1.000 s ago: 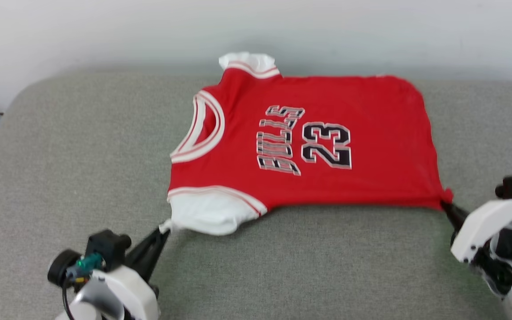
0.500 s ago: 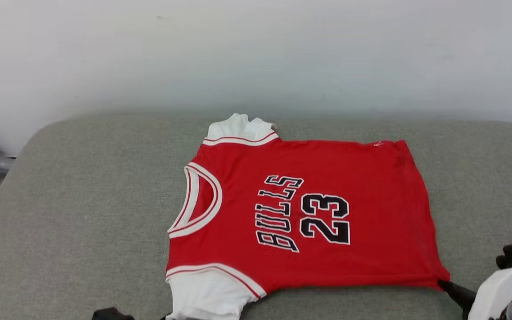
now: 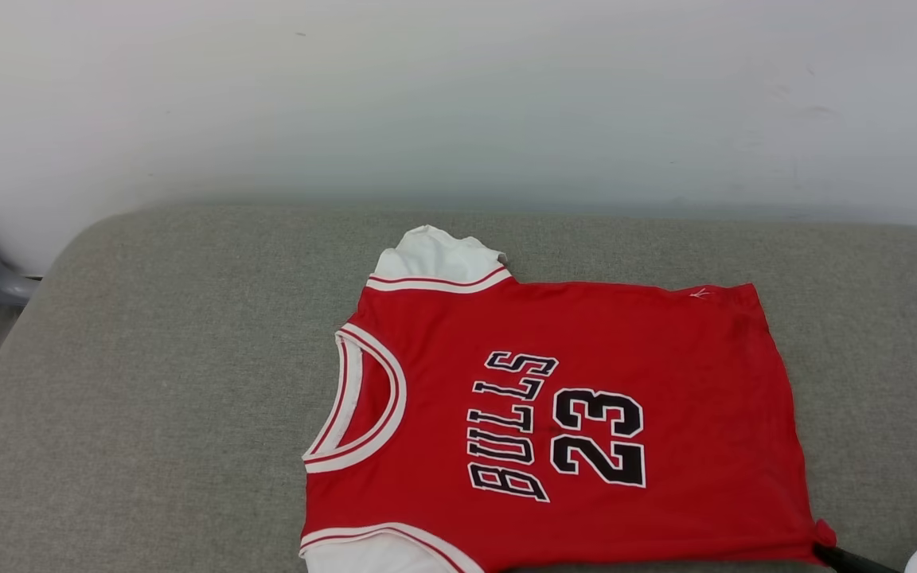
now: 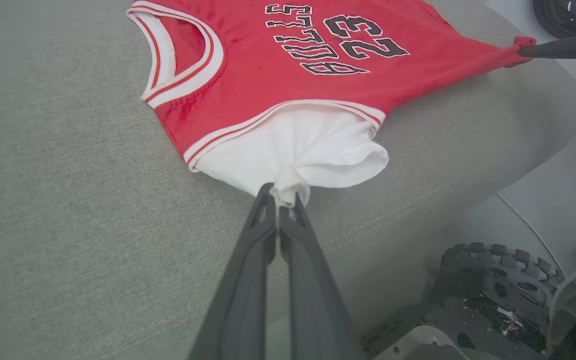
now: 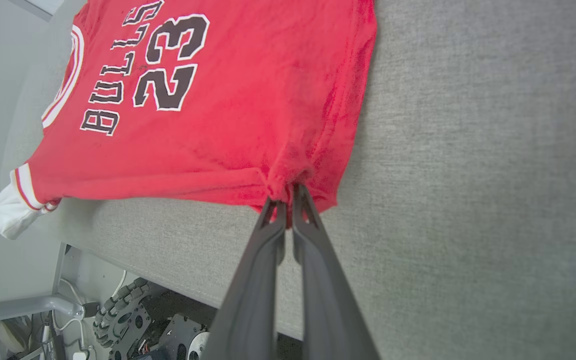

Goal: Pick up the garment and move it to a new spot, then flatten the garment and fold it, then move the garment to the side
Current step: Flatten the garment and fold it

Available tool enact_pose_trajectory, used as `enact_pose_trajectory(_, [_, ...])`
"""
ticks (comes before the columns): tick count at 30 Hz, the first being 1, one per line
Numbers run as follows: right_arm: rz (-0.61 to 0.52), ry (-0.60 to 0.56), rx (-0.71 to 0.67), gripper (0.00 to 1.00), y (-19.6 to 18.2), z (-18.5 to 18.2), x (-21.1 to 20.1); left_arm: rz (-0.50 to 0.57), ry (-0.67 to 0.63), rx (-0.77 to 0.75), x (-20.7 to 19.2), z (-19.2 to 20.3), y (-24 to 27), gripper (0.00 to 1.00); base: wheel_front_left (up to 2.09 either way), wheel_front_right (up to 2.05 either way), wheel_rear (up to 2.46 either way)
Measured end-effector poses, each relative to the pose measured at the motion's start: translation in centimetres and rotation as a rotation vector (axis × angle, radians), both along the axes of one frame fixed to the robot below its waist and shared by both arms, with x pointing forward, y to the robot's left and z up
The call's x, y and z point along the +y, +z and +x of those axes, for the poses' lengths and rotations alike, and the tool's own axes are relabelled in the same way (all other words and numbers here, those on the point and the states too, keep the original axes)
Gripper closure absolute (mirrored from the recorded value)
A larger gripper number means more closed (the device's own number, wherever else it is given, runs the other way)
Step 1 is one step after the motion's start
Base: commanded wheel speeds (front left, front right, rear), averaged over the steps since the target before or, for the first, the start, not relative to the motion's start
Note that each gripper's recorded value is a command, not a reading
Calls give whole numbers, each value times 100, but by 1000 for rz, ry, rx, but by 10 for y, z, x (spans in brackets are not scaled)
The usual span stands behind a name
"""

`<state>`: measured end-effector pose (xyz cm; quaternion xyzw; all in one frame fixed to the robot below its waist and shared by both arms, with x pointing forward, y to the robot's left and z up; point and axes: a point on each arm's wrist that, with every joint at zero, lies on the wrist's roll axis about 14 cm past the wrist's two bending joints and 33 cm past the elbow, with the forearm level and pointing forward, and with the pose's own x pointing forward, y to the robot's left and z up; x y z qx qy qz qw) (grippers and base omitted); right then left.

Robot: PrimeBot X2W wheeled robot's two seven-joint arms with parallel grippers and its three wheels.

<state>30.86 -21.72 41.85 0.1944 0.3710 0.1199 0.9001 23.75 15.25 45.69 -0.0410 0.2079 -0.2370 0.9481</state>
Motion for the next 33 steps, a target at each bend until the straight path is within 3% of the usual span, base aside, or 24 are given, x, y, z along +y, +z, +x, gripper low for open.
enact_pose_trajectory(11, [19,3,-43,100,24,32,4,54,-8,-176,9,68,45,100,0,0,0])
enact_pose_trajectory(24, [-45,-2,16,100,12,83,7,124,-53,-151,12,145,33,100,0,0,0])
enact_pose_trajectory(33, [-90,5,85,100,-10,95,7,143,-59,-74,9,176,8,100,0,0,0])
